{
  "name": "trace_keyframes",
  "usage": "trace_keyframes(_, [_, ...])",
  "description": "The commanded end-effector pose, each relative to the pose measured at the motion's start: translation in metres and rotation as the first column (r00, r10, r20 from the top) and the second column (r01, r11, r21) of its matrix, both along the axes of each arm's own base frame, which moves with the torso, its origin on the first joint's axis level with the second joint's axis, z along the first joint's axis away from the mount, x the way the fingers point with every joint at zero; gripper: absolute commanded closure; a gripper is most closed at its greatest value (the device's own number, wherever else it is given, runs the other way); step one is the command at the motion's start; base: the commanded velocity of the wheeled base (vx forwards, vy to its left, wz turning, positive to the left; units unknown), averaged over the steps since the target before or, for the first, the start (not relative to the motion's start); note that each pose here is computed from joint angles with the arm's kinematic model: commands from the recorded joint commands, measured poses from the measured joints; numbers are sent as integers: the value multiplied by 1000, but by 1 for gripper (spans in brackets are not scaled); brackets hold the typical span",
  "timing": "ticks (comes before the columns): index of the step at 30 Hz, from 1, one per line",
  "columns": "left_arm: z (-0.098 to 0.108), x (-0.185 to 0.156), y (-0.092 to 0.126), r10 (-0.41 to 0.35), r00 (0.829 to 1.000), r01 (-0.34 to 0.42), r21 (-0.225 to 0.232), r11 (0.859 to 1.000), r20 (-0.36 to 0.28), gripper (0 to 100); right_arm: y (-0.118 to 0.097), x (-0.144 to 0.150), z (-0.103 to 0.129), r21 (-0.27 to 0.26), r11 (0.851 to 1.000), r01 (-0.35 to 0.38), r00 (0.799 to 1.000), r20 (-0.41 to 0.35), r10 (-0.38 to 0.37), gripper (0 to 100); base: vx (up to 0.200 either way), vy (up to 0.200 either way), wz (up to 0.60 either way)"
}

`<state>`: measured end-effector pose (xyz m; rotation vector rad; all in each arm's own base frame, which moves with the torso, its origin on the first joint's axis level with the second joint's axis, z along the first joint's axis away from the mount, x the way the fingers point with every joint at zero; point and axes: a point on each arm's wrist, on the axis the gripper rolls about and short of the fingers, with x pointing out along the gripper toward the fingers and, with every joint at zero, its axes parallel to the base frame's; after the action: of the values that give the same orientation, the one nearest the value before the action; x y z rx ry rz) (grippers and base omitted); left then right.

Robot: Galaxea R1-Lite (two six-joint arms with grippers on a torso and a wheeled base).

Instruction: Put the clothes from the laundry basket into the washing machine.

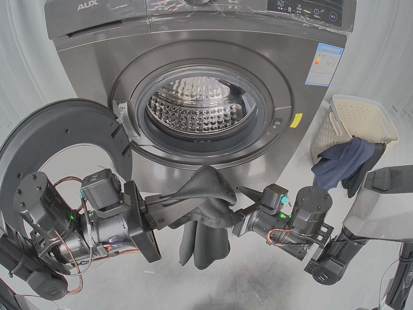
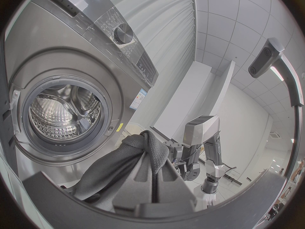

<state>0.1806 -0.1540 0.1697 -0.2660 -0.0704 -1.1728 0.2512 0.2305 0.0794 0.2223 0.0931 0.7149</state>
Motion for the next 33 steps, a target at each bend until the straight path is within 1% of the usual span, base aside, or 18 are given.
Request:
trace_keyframes(1, [-2,0,0,1,1000,0,6,1000,-8,100,4,0,-2,-2,999,-32,999,-1,32,0,0,0,0])
trace_keyframes(4, [-2,0,0,1,1000,0,6,1000,-8,100,10,5,3,21,998,-63,998,26,63,0,0,0,0])
trace_keyframes(8, [-4,0,0,2,1000,-2,10,1000,-13,100,14,10,6,36,997,-68,997,45,67,0,0,0,0])
trace_keyframes(12, [-6,0,1,5,1000,-5,15,1000,-21,100,15,10,8,42,997,-70,996,52,68,0,0,0,0])
trace_keyframes(13, [-6,0,0,5,1000,-5,16,1000,-22,100,15,9,9,42,997,-70,996,52,68,100,0,0,0])
trace_keyframes(19, [-8,4,2,31,999,-30,20,999,-33,100,4,5,16,44,998,-55,997,55,52,100,0,0,0])
trace_keyframes(21, [-11,9,6,58,998,-57,28,998,-36,100,-3,1,23,47,998,-49,997,64,46,100,0,0,0])
trace_keyframes(24, [-16,22,14,127,991,-125,39,991,-51,100,-22,-5,36,50,999,-17,997,82,13,100,0,0,0])
trace_keyframes(25, [-18,28,18,156,986,-154,43,987,-57,100,-28,-7,40,48,999,-6,996,89,2,100,0,0,0])
trace_keyframes(26, [-18,29,19,164,985,-161,44,986,-56,100,-30,-8,41,48,999,-3,996,91,-1,100,0,0,0])
trace_keyframes(27, [-21,37,24,203,977,-200,51,978,-67,100,-37,-11,45,47,999,8,995,99,-13,100,0,0,0])
trace_keyframes(28, [-22,38,25,208,976,-204,53,977,-69,100,-38,-12,47,48,999,8,995,101,-13,100,0,0,0])
trace_keyframes(31, [-30,48,31,261,961,-255,73,964,-90,100,-46,-21,53,51,999,9,994,107,-15,100,0,0,0])
trace_keyframes(33, [-34,52,34,279,956,-271,86,959,-96,100,-47,-24,56,56,998,9,993,115,-15,100,0,0,0])
